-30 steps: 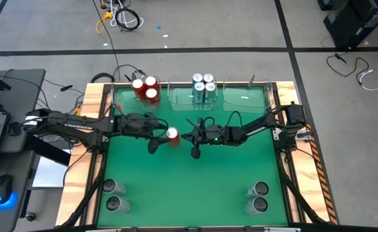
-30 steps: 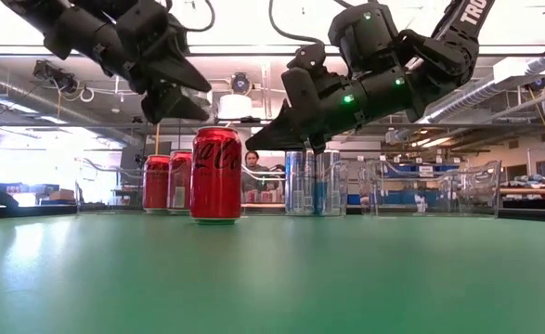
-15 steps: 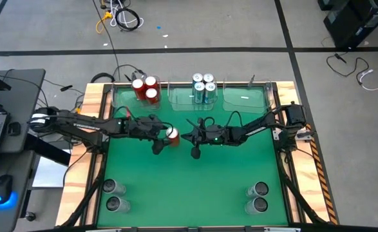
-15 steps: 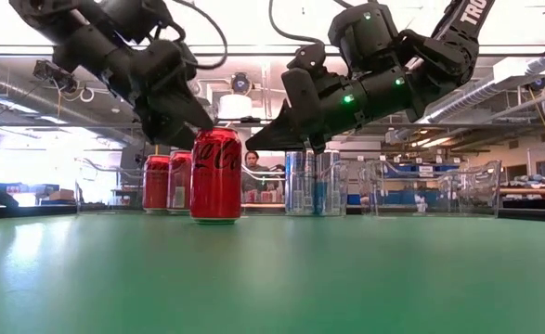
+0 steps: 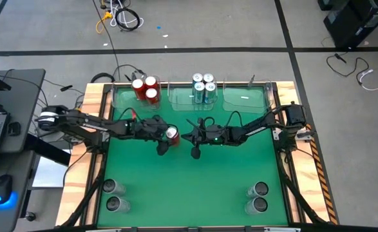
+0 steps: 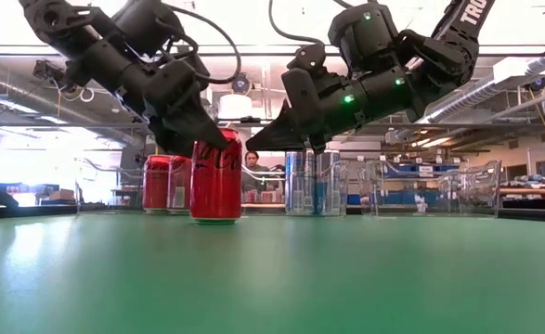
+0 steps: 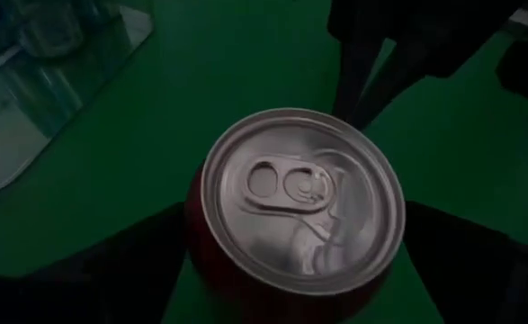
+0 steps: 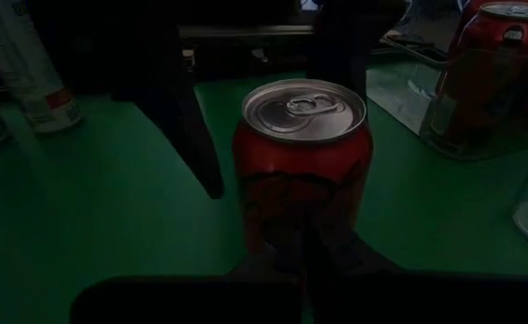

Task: Sort soda cans
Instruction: Put the red soda can into the transparent left bin, then put the white soda can into the transparent right bin

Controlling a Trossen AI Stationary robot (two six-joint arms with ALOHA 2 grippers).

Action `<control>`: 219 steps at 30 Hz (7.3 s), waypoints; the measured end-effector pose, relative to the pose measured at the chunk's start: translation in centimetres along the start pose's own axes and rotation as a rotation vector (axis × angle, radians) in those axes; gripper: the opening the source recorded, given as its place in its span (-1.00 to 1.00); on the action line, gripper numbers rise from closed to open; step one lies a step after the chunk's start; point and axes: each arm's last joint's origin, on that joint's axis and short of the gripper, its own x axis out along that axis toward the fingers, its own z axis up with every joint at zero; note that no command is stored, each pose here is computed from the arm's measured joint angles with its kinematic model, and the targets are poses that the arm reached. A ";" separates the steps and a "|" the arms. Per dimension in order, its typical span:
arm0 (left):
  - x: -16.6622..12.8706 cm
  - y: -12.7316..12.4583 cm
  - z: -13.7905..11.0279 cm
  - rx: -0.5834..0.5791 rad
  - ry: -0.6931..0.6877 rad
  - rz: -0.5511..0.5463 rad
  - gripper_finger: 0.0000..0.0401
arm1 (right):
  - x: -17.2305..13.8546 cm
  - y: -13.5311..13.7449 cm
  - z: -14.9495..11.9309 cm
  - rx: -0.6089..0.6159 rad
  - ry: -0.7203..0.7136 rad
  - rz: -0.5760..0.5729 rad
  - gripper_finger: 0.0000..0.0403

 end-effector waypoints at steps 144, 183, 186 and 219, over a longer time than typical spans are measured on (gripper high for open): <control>-8.5 1.9 -0.6 -0.048 -0.858 -0.015 -0.93 | -0.5 0.8 1.4 -0.030 -0.098 0.028 -0.97; -6.9 2.2 -2.4 0.108 -0.608 0.070 -0.98 | -17.2 8.1 10.5 0.210 0.646 -0.196 -0.83; -6.9 2.2 -2.4 0.110 -0.602 0.071 -0.98 | -18.2 9.1 11.4 0.288 0.785 -0.242 -0.81; -6.6 2.3 -2.9 0.197 -0.541 0.099 -0.97 | -24.2 15.5 11.9 0.709 1.310 -0.325 0.62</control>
